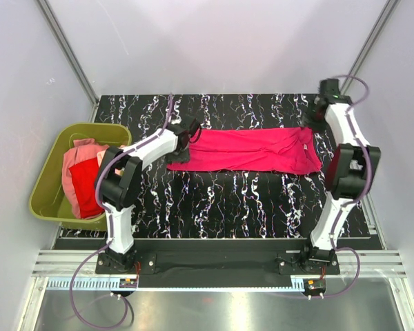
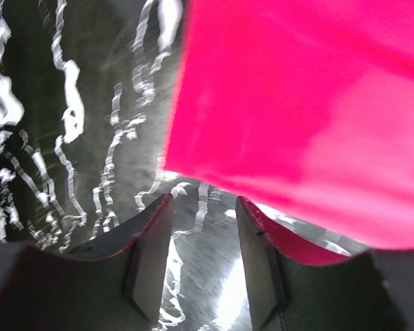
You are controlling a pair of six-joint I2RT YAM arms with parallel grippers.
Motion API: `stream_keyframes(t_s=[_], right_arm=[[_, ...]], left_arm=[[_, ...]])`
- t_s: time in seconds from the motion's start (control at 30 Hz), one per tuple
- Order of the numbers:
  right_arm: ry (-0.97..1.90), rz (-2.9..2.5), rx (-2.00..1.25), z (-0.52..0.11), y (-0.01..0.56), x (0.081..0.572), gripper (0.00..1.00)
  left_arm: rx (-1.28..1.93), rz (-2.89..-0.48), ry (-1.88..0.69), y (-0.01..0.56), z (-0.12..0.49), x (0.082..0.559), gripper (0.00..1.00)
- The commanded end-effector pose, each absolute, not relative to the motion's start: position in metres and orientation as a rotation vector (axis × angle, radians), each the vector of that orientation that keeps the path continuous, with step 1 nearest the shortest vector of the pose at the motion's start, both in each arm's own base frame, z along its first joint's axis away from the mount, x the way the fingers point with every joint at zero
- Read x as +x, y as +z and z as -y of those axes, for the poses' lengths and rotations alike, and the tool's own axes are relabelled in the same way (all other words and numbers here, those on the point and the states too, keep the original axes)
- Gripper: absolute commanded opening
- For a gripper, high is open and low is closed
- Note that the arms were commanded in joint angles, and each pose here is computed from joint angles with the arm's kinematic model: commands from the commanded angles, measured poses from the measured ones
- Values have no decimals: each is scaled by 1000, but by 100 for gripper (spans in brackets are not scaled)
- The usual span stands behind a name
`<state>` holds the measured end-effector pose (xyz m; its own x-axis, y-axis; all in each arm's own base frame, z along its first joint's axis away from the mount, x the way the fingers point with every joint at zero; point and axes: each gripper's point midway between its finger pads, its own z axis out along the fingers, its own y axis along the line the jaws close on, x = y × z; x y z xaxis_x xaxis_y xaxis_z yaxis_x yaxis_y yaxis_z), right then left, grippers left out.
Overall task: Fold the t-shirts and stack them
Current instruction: Fold the tshirt
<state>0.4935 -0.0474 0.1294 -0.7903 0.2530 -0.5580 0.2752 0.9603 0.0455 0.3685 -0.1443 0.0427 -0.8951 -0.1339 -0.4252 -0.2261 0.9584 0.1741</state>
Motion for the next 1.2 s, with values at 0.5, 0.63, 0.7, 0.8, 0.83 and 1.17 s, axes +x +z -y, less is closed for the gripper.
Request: stream_keyframes(t_s=[0.5,0.63,0.7,0.8,0.83,1.17], right_arm=[[269,-2506,1747,120,69,356,43],[327,-2464,1798,114,67,361,46],[370,-2453,1827,108,65,363,47],[351,-2441,1839,110,60,363,49],[344,-2435,1847,111,58,363,50],[348,-2447,1914,94,35,366,51]], left_arm=[[-151,-2685,6,49,206,426,50],[-169,-2707,35,36,199,429,50],[-181,-2716,57,30,194,430,50],[-194,-2725,86,24,187,428,50],[-199,-2724,94,23,185,428,50],[-224,-2727,136,15,176,423,50]])
